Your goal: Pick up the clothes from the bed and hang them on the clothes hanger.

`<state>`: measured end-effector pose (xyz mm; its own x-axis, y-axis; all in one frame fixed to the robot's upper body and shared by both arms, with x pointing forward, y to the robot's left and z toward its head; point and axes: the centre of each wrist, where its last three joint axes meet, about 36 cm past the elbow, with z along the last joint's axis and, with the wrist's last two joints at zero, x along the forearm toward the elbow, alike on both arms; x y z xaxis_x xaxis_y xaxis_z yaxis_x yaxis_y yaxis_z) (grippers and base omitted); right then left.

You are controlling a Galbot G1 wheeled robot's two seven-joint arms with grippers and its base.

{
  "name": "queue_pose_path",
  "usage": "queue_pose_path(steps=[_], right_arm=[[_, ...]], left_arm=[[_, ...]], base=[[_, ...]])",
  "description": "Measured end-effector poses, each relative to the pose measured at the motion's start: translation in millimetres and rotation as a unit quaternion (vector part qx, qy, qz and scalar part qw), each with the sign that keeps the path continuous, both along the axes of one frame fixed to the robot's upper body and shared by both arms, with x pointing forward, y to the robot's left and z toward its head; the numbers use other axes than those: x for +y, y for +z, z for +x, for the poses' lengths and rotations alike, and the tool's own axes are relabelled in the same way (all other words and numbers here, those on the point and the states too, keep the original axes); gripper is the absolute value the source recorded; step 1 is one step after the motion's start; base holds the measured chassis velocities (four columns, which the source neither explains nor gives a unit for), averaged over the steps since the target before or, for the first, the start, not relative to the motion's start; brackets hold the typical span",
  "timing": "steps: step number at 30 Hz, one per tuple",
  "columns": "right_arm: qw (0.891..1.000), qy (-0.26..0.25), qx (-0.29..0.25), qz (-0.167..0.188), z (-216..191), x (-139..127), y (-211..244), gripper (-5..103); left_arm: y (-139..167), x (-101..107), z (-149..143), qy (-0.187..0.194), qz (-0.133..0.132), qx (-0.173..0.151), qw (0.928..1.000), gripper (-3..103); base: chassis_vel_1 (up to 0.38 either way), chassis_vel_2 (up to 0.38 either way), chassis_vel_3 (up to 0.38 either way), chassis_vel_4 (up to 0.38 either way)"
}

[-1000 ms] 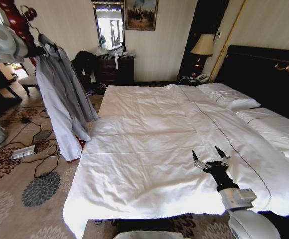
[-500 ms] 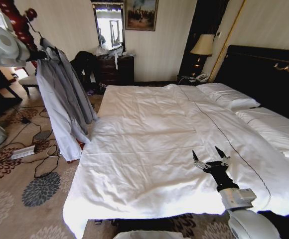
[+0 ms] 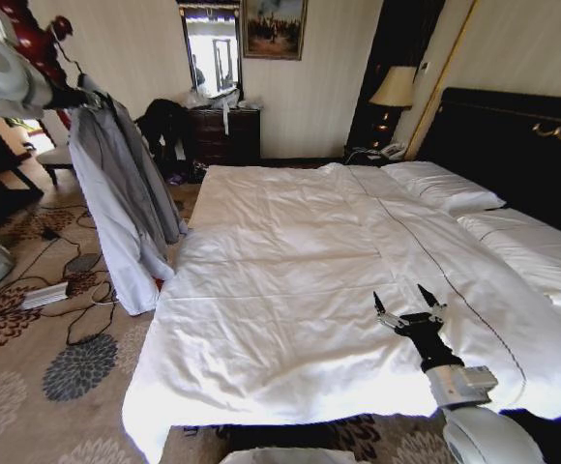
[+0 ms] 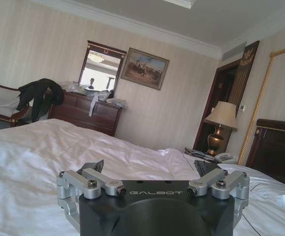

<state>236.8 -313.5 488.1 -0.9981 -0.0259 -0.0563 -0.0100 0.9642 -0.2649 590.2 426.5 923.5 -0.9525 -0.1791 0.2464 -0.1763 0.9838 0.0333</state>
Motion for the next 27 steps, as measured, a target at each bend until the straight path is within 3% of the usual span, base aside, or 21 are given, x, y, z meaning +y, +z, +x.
queue_pose_path(steps=[3, 6, 12, 19, 27], right_arm=[[1.000, 0.000, 0.000, 0.000, 0.0, 0.0, 0.0, 100], [1.000, 0.000, 0.000, 0.000, 0.0, 0.0, 0.0, 100], [1.000, 0.000, 0.000, 0.000, 0.0, 0.0, 0.0, 100], [1.000, 0.000, 0.000, 0.000, 0.0, 0.0, 0.0, 100], [1.000, 0.000, 0.000, 0.000, 0.0, 0.0, 0.0, 100]], left_arm=[[-0.7, 1.3, -6.1, -0.001, 0.003, 0.000, 1.0000, 83], [-3.0, 4.5, -21.0, 0.001, 0.014, 0.004, 0.9999, 97], [-6.1, 15.3, -45.3, 0.001, 0.024, -0.002, 0.9997, 100], [-1.0, 33.6, -94.1, 0.005, 0.025, -0.032, 0.9992, 100], [-24.0, 37.0, -127.9, -0.009, 0.013, -0.055, 0.9984, 100]], base=[[0.000, 0.000, 0.000, 0.000], [0.000, 0.000, 0.000, 0.000], [0.000, 0.000, 0.000, 0.000], [0.000, 0.000, 0.000, 0.000], [0.000, 0.000, 0.000, 0.000]])
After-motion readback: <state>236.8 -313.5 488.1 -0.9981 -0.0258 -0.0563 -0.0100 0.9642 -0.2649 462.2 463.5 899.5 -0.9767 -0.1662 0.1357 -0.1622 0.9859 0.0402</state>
